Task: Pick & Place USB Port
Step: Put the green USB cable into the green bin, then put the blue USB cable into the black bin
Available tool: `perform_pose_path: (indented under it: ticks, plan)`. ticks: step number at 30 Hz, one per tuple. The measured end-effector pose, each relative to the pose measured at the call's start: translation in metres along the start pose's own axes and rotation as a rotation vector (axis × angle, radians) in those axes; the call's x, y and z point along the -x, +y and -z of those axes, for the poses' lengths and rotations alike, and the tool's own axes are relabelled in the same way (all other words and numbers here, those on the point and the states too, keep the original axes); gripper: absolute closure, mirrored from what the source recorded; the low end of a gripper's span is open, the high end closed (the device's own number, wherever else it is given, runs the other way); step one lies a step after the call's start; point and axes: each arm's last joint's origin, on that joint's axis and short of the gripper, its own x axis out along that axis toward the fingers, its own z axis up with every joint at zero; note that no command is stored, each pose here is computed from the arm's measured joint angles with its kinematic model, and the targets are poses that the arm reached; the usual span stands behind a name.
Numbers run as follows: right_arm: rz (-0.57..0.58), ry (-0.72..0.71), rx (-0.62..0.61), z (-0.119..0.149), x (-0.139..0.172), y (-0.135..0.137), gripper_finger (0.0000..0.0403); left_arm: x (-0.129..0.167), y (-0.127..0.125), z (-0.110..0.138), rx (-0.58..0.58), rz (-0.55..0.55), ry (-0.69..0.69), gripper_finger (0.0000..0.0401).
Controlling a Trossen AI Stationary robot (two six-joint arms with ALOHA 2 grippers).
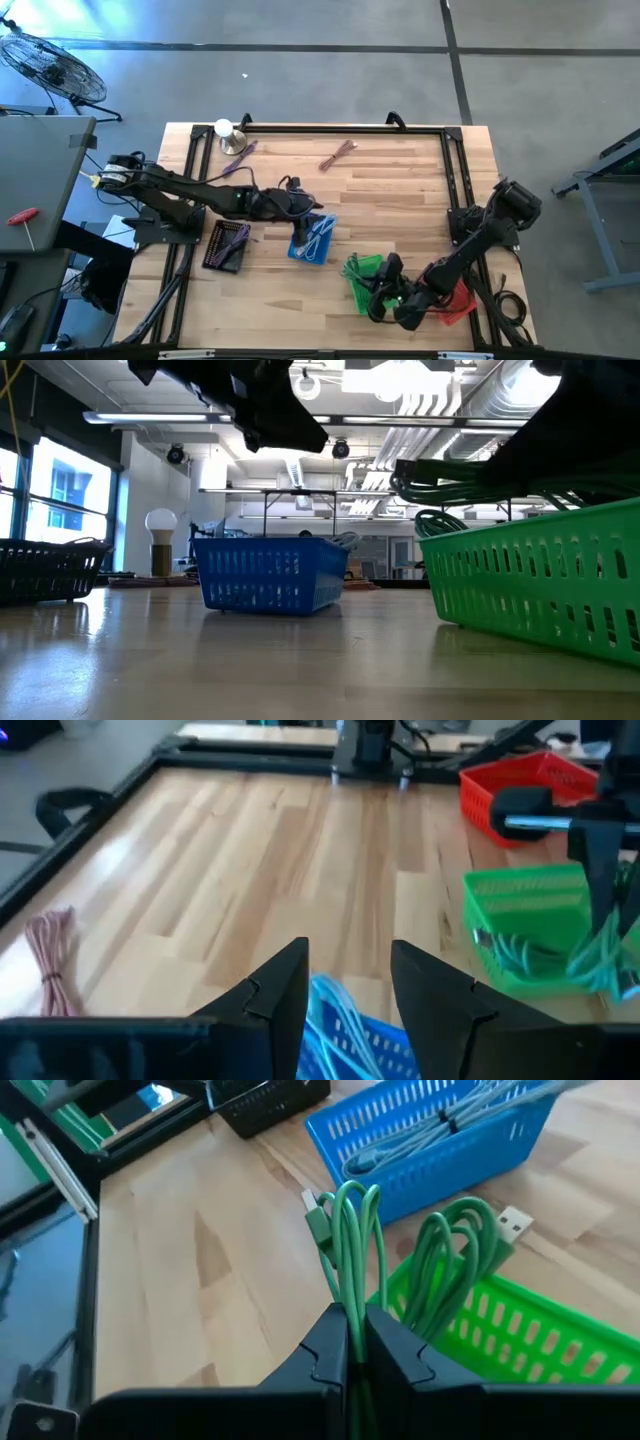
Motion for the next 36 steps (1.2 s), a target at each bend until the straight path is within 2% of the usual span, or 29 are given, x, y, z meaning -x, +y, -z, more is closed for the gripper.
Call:
perform_pose_path:
  ticks: [10,19,24,31,36]
  plan:
    - [0.018,0.048,-0.089,0.002,0.000,-0.003,0.0387,0.001,-0.002,0.008,-0.005,0.006,0.077,0.0261]
    - [-0.008,0.118,-0.082,0.004,0.000,-0.002,0.0287,0.001,-0.001,0.008,-0.006,-0.013,0.080,0.0261]
    - [-0.020,0.101,-0.039,-0.002,0.003,-0.001,0.0258,0.001,-0.001,0.007,-0.003,-0.014,0.064,0.0261]
    - [-0.096,0.045,0.011,-0.036,0.025,0.006,0.0270,0.001,0.000,0.006,-0.015,-0.032,0.057,0.0261]
    - [-0.160,0.002,0.074,-0.062,0.043,0.009,0.0288,0.006,0.004,0.006,-0.144,-0.115,0.083,0.0261]
